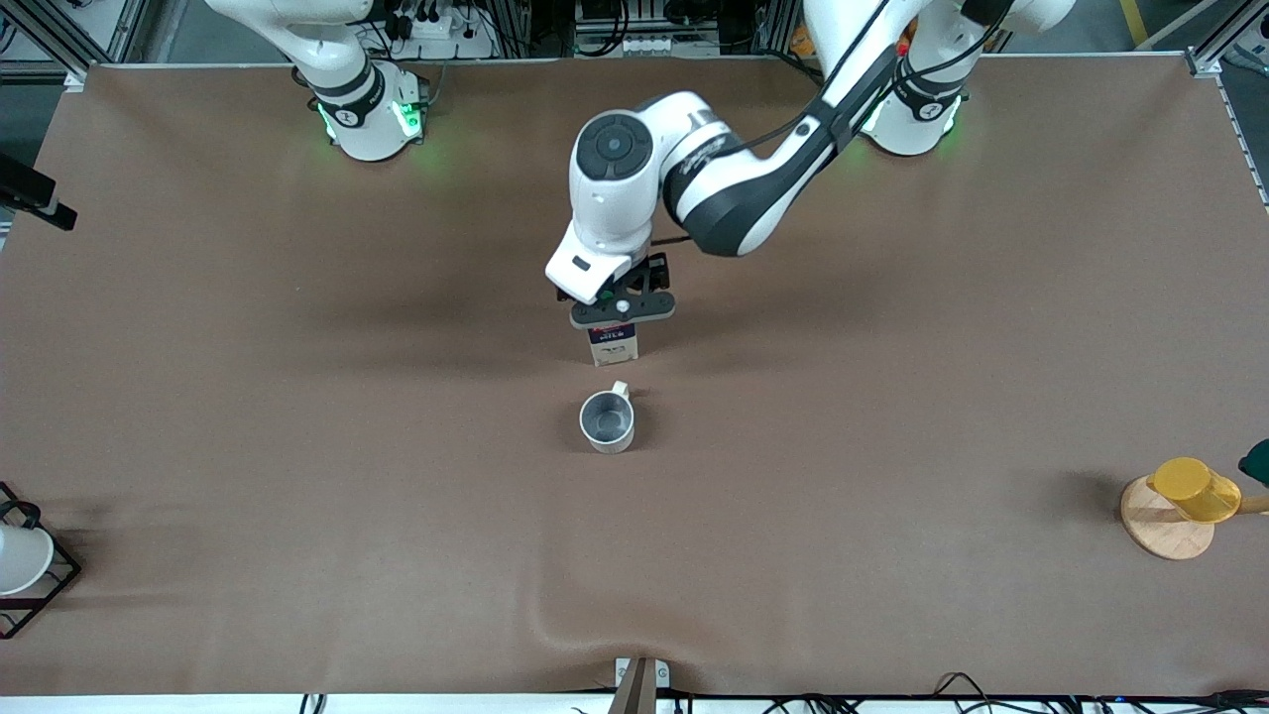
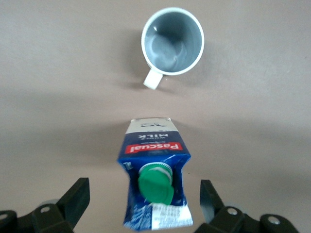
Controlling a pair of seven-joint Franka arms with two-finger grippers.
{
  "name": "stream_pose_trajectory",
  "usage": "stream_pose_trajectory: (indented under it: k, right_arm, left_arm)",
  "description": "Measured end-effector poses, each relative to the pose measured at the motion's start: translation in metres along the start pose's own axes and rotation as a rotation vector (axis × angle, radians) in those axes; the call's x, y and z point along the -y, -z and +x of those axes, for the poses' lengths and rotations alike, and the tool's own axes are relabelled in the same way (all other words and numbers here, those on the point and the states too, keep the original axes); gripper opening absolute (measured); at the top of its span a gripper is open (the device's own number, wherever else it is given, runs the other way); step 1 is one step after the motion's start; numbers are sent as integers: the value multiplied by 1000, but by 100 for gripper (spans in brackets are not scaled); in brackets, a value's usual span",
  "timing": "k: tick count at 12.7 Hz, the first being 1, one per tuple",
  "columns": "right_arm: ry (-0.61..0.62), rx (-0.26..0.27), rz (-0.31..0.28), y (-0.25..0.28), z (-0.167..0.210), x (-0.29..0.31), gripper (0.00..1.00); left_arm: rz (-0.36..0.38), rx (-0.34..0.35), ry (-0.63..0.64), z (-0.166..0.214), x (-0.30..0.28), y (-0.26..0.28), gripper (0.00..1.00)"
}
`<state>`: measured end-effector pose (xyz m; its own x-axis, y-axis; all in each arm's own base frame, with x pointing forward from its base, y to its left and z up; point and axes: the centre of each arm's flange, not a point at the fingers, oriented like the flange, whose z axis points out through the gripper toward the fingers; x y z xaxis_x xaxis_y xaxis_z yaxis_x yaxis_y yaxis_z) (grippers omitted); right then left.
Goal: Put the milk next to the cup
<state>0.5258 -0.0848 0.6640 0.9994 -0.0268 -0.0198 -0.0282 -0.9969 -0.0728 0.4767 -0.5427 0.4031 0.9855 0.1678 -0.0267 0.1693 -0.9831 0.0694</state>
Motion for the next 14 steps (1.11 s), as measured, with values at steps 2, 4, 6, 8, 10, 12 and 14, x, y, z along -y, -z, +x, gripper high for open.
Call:
stream_pose_trajectory:
  k: [2, 4, 6, 8, 10, 12, 14]
  right_arm:
    - [9, 10, 0, -14, 11, 5, 100]
    - [33, 40, 2, -34, 21, 23, 100]
    - [27, 74, 5, -44, 22, 32, 100]
    - [-22, 126, 5, -48, 15, 35, 100]
    - [-28, 137, -10, -43, 9, 36, 100]
    - [-19, 127, -31, -38, 6, 40, 100]
    - [-4, 105, -42, -37, 9, 47, 100]
  left_arm:
    - [21, -15, 50, 23, 29, 40, 100]
    - [53, -19, 102, 55, 70, 74, 100]
    - [82, -16, 132, 87, 113, 94, 100]
    - [97, -18, 123, 114, 157, 104, 100]
    - [103, -33, 134, 134, 201, 121, 100]
    - [100, -62, 155, 147, 239, 145, 100]
    - [115, -81, 144, 150, 279, 163, 100]
